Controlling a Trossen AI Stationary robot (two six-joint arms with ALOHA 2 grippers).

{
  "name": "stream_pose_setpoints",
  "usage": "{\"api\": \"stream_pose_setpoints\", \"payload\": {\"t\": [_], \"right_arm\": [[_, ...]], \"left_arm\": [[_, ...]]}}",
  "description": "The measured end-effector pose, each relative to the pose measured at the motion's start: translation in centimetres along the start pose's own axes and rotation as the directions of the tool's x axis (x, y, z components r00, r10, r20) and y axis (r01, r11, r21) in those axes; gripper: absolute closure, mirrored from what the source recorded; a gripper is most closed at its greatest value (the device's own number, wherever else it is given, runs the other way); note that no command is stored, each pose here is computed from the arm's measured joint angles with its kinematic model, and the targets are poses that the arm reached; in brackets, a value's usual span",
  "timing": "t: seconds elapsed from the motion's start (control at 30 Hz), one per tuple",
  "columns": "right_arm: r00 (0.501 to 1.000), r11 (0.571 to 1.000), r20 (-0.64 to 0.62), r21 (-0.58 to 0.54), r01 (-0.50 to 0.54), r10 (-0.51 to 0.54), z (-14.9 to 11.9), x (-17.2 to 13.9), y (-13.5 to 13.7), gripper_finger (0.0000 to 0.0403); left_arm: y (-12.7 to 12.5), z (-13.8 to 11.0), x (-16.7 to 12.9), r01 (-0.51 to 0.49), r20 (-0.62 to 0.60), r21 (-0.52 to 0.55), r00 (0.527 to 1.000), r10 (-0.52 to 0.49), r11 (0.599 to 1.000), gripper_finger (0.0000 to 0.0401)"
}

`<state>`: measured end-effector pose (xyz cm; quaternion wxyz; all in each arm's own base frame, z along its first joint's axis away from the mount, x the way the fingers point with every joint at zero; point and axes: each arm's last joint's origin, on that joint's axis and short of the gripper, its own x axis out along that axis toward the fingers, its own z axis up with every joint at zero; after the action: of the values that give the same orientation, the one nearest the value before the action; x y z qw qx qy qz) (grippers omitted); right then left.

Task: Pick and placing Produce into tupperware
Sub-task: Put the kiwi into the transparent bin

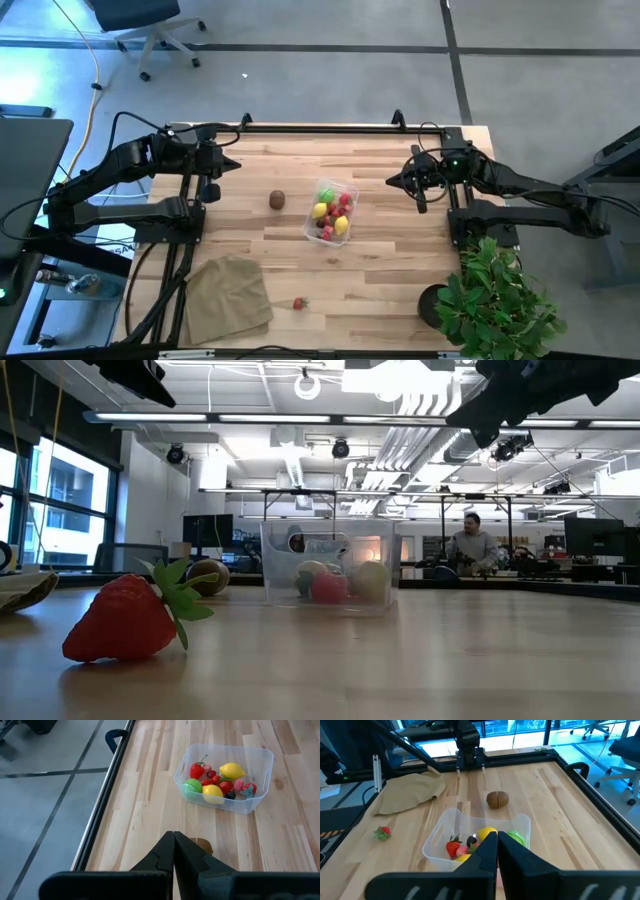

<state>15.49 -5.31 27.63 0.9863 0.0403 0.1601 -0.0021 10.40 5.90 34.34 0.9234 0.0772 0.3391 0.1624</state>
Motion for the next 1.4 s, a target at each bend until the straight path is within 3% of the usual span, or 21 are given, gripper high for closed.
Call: {"api": "stream_pose_setpoints", "payload": {"t": [0.67, 0.93, 1.2, 1.4], "right_arm": [[1.0, 1.0, 0.0, 0.0, 0.0, 0.0, 0.0, 0.0, 0.0, 0.0398], [1.0, 1.0, 0.0, 0.0, 0.0, 0.0, 0.0, 0.0, 0.0, 0.0398], [1.0, 1.0, 0.0, 0.0, 0.0, 0.0, 0.0, 0.0, 0.0, 0.0398], [1.0, 1.0, 0.0, 0.0, -0.001, 0.001, 0.0, 0.0, 0.0, 0.0398]], "left_arm": [[0.0, 0.0, 0.0, 0.0, 0.0, -0.012, 1.0, 0.0, 1.0, 0.04], [0.0, 0.7, 0.6, 0.092, 0.015, -0.108, 0.996, -0.091, 0.99, 0.04], [2.3, 4.8, 2.6, -0.07, -0.239, -0.29, 0.971, -0.002, 0.954, 0.04], [3.6, 7.2, 5.9, -0.211, -0.492, -0.417, 0.87, -0.024, 0.884, 0.04]]}}
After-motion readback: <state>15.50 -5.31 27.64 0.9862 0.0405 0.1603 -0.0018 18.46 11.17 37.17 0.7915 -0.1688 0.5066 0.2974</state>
